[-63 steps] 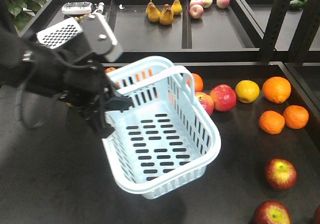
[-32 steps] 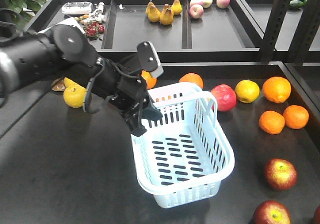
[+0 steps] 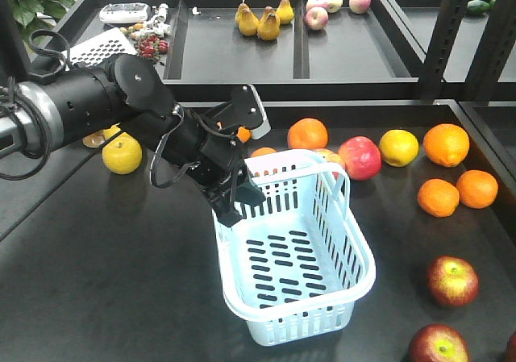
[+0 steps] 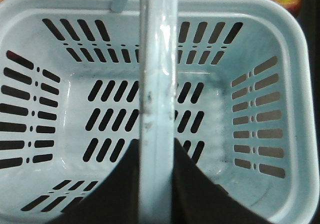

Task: Pick three apples into basket with both arms
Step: 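Lower the light-blue basket onto the table with the left gripper, then open the left gripper and withdraw it from the basket handle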

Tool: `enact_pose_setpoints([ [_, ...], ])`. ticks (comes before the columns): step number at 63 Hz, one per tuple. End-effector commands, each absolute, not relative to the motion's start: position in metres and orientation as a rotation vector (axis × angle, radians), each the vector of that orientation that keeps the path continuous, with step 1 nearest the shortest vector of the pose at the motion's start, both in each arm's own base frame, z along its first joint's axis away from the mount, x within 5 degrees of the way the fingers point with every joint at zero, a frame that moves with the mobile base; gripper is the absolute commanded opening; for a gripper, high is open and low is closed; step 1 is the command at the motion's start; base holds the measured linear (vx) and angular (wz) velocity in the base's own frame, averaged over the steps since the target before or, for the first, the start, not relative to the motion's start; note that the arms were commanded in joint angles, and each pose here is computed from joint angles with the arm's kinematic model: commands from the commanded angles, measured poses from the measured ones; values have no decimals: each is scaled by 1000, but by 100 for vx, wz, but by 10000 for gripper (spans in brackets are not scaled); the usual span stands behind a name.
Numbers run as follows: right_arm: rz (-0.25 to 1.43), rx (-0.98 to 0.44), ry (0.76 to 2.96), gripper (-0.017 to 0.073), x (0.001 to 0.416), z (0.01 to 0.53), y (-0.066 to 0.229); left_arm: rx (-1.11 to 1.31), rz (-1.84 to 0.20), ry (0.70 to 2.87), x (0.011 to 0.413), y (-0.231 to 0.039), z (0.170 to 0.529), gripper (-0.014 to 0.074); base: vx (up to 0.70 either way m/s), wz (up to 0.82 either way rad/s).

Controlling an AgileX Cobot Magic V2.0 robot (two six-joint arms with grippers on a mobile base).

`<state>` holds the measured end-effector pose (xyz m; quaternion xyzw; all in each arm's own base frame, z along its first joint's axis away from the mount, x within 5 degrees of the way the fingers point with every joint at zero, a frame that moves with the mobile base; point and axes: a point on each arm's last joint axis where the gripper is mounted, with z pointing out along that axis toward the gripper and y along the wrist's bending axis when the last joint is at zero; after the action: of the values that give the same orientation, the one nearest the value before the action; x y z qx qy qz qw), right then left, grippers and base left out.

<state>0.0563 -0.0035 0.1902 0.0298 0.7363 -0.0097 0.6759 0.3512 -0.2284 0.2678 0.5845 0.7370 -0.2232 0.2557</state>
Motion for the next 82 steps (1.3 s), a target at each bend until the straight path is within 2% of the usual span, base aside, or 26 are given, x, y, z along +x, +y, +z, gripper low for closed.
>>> enact_pose_setpoints([
  [1, -32, 57, 1580, -5, 56, 193, -3, 1503, -617, 1899, 346, -230, 306, 36, 0, 0],
  [12, -32, 57, 1579, -5, 56, 193, -3, 1495, -633, 1898, 346, -231, 307, 147, 0, 0],
  [29, -32, 57, 1579, -5, 56, 193, -3, 1455, -672, 1882, 343, -232, 315, 435, 0, 0],
  [39, -32, 57, 1579, -5, 56, 193, -3, 1434, -655, 1843, 334, -226, 336, 471, 0, 0],
  [47, -32, 57, 1579, -5, 56, 193, -3, 1364, -652, 1827, 318, -217, 367, 458, 0, 0],
  [56, -32, 57, 1579, -5, 56, 193, -3, 1283, -633, 1874, 291, -197, 403, 386, 0, 0],
  [63, -32, 57, 1579, -5, 56, 193, -3, 1297, -609, 1959, 263, -180, 421, 263, 0, 0],
  [74, -32, 57, 1579, -5, 56, 193, -3, 1316, -588, 2040, 226, -159, 435, 0, 0, 0],
  [82, -32, 57, 1580, -5, 56, 193, -3, 1306, -608, 2026, 202, -149, 436, -8, 0, 0],
])
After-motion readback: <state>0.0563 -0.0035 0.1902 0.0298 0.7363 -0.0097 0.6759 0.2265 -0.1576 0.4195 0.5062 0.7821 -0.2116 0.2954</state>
